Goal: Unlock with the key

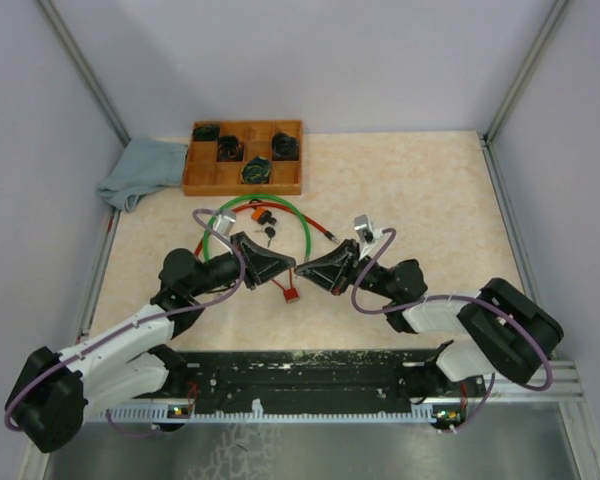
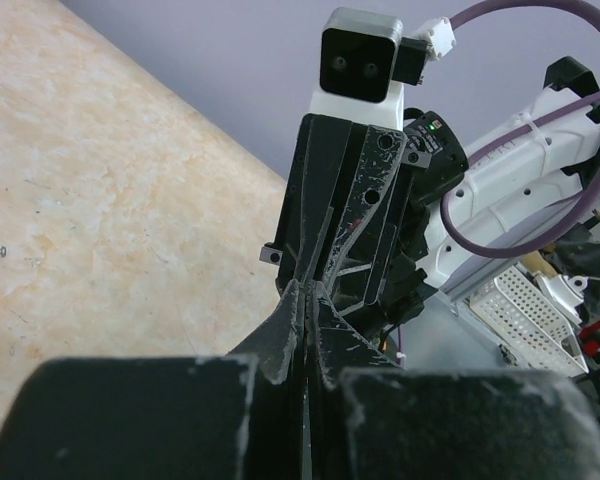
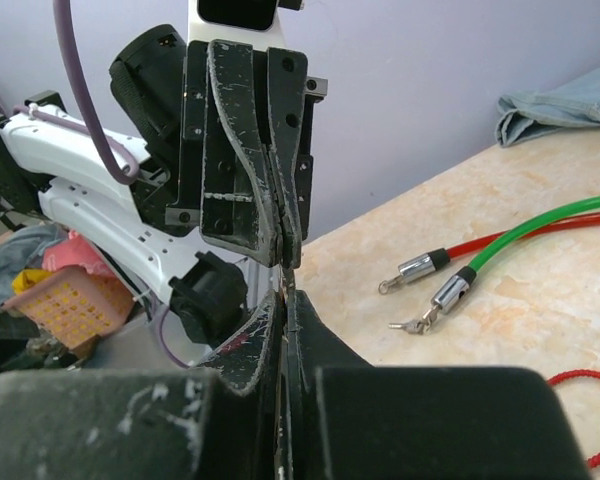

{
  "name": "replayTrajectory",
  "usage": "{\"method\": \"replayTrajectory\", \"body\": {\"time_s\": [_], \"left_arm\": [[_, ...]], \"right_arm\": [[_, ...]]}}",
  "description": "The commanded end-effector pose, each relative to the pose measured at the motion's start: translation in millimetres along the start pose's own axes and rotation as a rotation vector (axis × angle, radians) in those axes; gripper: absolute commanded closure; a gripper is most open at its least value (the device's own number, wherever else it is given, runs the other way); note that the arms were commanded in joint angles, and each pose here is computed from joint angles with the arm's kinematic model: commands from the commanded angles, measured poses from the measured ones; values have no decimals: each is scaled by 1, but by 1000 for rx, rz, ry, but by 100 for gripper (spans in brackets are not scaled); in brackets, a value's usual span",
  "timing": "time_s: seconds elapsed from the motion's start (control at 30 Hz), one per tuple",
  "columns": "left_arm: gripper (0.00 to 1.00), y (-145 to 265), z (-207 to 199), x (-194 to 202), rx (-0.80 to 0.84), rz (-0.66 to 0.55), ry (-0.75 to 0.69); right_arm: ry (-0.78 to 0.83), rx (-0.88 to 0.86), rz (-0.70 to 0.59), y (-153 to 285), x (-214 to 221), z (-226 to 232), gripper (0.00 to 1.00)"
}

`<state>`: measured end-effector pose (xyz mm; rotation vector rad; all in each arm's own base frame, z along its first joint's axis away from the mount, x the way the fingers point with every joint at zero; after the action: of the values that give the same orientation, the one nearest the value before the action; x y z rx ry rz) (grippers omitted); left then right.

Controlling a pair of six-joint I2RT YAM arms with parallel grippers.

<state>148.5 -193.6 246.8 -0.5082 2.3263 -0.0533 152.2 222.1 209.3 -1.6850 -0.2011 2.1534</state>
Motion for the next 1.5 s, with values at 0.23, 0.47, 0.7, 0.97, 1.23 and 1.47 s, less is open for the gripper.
{"method": "replayTrajectory", "body": {"time_s": [0.23,0.47,0.7,0.97,1.23,1.47], "left_arm": [[79,5,-2,1,-13,-35,-4],[36,9,13,-3,-315,-42,64],[31,12,36,4,-750,90,259],[28,4,64,23,-1100,279,342],[27,-22,90,43,-1310,447,359],[30,-45,111,57,-1417,516,359]], "right_arm": [[0,-51,-108,-3,-19,5,100],[-23,110,11,13,-7,-7,100],[5,319,120,34,5,-18,100],[85,448,201,52,13,-23,100],[128,506,235,65,20,-24,100],[141,524,229,72,21,-22,100]]}}
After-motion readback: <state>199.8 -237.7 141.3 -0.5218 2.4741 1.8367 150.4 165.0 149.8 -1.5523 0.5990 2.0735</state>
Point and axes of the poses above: each gripper's point midway between its finger pads, its own y axis back along the fingers, its own z axis along the line the jaws close on, x = y × z, the point moved 10 cm from there along y, back along the fingers, and after that the axes turned 12 degrees about y, right-handed, at the moved point
